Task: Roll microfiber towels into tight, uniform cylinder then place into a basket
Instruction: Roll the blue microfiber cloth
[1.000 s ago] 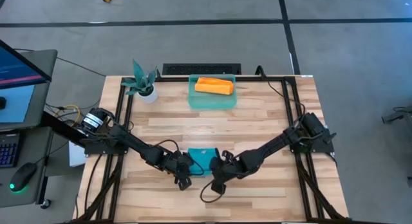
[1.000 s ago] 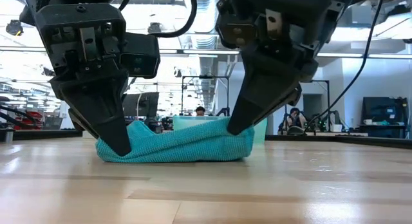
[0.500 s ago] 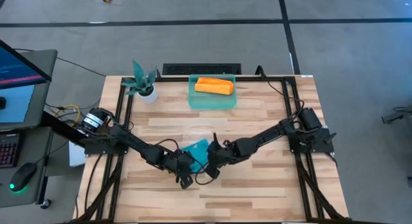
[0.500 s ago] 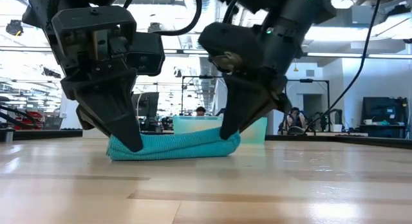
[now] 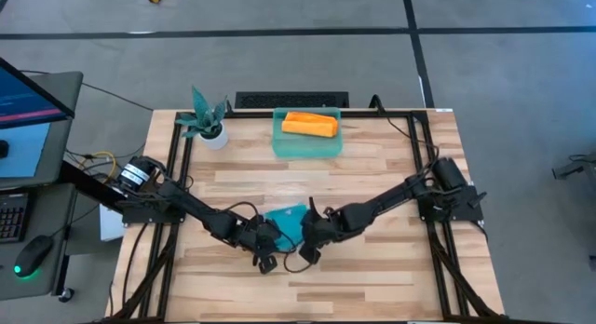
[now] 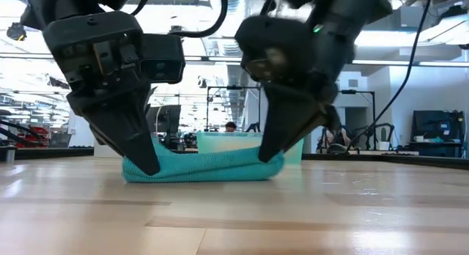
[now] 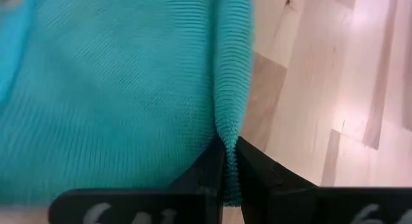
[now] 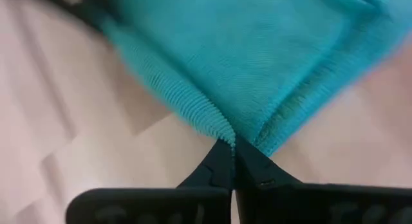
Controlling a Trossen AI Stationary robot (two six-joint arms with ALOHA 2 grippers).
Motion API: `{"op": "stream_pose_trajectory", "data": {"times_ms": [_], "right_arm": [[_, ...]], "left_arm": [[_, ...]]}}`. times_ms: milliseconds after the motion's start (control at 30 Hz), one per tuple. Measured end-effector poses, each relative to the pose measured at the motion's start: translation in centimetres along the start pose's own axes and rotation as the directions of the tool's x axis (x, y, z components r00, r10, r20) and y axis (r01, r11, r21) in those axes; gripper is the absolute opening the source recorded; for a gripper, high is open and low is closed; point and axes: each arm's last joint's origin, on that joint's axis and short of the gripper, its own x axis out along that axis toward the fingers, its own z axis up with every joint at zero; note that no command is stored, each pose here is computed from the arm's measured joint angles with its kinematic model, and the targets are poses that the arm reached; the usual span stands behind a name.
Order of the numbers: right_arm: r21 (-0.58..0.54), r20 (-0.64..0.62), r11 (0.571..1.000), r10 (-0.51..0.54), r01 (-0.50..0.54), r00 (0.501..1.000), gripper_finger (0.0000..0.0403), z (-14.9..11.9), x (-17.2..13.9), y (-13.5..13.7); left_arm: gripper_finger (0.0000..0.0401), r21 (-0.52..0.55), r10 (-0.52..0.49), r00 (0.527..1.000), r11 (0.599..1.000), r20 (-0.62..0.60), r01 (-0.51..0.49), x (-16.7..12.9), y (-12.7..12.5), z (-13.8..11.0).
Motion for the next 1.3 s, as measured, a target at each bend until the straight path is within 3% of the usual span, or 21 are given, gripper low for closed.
{"op": "stream_pose_trajectory", "data": {"times_ms": [267, 367, 467, 767, 1000, 1300], "right_arm": [[-0.074, -0.068, 0.99, 0.117, -0.122, 0.991, 0.0013, -2.8, -1.0, 3.5], [-0.157, -0.058, 0.976, 0.144, -0.151, 0.988, 0.0019, -2.8, -1.6, 4.7], [-0.172, -0.003, 0.977, 0.129, -0.128, 0.992, 0.0019, -1.8, -2.2, 5.1], [-0.035, 0.004, 0.999, 0.017, -0.017, 1.0, 0.0017, 1.1, -1.5, 2.1], [0.016, 0.017, 1.0, -0.011, 0.011, 1.0, 0.0011, 2.5, -1.3, 0.7], [0.096, 0.034, 0.992, -0.081, 0.078, 0.996, 0.0015, 3.2, 0.7, -1.5]], "left_arm": [[0.0016, 0.016, -0.061, 0.998, 0.998, -0.03, 0.062, -0.3, -1.2, -0.9], [0.0016, -0.013, -0.075, 0.996, 0.997, -0.041, 0.075, -0.3, -1.3, -0.9], [0.0016, -0.051, -0.063, 0.997, 0.997, -0.047, 0.06, -0.2, -0.9, -0.8], [0.0016, -0.088, -0.045, 0.996, 0.995, -0.072, 0.039, -0.1, -0.1, -0.3], [0.0016, -0.088, -0.041, 0.997, 0.995, -0.068, 0.035, -0.1, -0.1, -0.3], [0.0016, -0.038, -0.015, 0.999, 0.999, -0.033, 0.013, -0.1, 0.0, -0.1]]}}
